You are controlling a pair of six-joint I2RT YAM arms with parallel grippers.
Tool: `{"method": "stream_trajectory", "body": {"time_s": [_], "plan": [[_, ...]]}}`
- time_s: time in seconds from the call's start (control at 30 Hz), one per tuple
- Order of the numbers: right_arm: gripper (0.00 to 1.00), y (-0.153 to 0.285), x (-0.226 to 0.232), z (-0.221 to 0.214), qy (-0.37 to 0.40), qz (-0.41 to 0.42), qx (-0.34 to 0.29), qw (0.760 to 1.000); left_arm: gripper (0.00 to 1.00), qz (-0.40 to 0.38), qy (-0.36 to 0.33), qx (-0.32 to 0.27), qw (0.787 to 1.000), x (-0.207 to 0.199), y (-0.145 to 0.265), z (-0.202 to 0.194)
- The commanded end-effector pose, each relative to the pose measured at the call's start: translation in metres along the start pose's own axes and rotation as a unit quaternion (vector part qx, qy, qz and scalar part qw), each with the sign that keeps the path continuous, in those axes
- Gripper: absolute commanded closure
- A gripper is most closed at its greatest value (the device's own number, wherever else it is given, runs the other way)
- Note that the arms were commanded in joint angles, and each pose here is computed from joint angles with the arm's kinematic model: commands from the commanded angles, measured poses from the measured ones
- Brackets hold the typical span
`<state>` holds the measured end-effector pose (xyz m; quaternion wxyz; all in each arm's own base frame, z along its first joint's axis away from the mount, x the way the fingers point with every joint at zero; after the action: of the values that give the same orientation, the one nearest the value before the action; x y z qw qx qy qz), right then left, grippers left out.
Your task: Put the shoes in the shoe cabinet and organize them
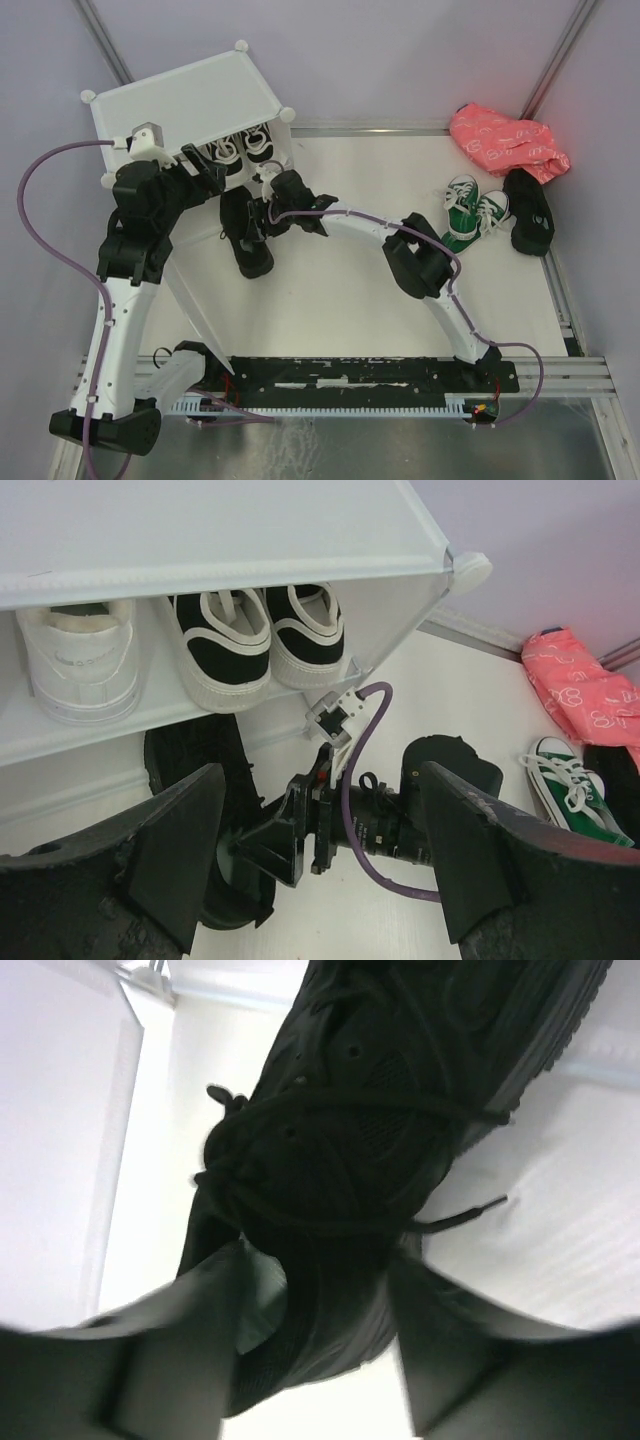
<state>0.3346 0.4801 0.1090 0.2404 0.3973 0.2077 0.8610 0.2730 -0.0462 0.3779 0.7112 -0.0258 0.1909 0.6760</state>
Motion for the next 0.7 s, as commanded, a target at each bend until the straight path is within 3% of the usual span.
{"method": "stream_trajectory", "body": {"time_s": [0.0, 0.07, 0.23, 0.43, 0.67], "plan": [[0.51, -0.018, 0.015, 0.018, 0.015, 0.045, -0.029, 0.998, 0.16, -0.016, -0.014, -0.041, 0.999, -0.008, 0.005, 0.025], [0.67, -0.021, 0.020, 0.018, 0.014, 0.053, -0.026, 0.998, 0.16, -0.016, -0.016, -0.040, 0.999, -0.008, 0.005, 0.025], [0.85, -0.014, 0.054, 0.028, 0.032, 0.063, -0.044, 0.996, 0.16, -0.020, -0.019, -0.043, 0.999, -0.010, 0.005, 0.026], [0.88, -0.016, 0.081, 0.041, 0.031, 0.060, -0.059, 0.996, 0.16, -0.034, -0.017, -0.045, 0.998, -0.013, 0.007, 0.025], [0.88, -0.055, 0.085, 0.045, 0.011, 0.047, -0.073, 0.996, 0.15, -0.035, -0.023, -0.048, 0.998, -0.014, 0.011, 0.023]]}}
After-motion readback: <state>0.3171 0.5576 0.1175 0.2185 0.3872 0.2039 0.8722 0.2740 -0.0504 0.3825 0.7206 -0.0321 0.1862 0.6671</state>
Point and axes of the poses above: each gripper's point midway between its finger pads, its own y axis back along the fingers, its own x axis along the line the jaws close on, z = x × y, the point moved 4 cm from there along y, back along the fingers, and after that the axes turned 6 degrees about -y, right-handed, at the moved point
